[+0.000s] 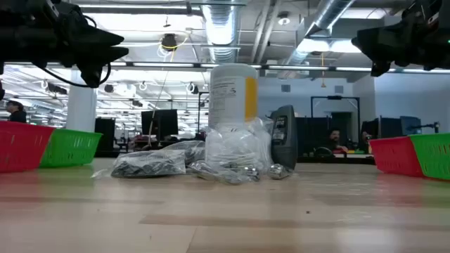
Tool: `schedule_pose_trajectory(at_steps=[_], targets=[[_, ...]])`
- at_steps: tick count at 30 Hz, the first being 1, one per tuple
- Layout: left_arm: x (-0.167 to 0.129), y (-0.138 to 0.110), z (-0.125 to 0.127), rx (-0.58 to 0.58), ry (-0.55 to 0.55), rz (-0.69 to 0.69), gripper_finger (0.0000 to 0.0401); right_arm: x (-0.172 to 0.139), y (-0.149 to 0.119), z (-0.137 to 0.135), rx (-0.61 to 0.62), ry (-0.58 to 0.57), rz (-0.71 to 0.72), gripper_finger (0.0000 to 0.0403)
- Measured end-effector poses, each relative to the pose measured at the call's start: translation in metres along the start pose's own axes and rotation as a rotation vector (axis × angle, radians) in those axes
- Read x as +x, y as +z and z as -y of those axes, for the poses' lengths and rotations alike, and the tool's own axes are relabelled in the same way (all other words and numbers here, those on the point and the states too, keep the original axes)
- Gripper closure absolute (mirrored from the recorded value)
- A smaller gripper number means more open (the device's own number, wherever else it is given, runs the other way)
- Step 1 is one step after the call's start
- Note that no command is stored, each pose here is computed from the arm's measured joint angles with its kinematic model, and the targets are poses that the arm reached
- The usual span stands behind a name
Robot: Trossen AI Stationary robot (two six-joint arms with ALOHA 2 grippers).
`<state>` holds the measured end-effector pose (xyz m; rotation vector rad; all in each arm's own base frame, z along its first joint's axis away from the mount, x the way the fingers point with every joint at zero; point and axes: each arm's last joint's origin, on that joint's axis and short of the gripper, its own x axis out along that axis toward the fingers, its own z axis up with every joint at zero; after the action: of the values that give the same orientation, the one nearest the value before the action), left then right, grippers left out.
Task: Pick & Place Travel size toiletries
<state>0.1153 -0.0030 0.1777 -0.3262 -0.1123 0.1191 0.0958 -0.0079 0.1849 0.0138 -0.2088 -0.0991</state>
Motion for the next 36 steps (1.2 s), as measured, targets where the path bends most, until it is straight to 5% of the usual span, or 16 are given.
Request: schedule_pose_trajectory(at_steps=[28, 36], targets=[[0.000, 0.000, -0.001, 0.002, 0.025, 0.011, 0.0293, 0.012, -0.022, 0.001, 0.152, -0.073, -0.219, 0.0311], [0.000, 0.001, -0.001, 0.001, 0.028, 0.013, 0.0293, 0.034, -0.026, -0.007, 0.151, -0.022, -0.311, 0.0274]])
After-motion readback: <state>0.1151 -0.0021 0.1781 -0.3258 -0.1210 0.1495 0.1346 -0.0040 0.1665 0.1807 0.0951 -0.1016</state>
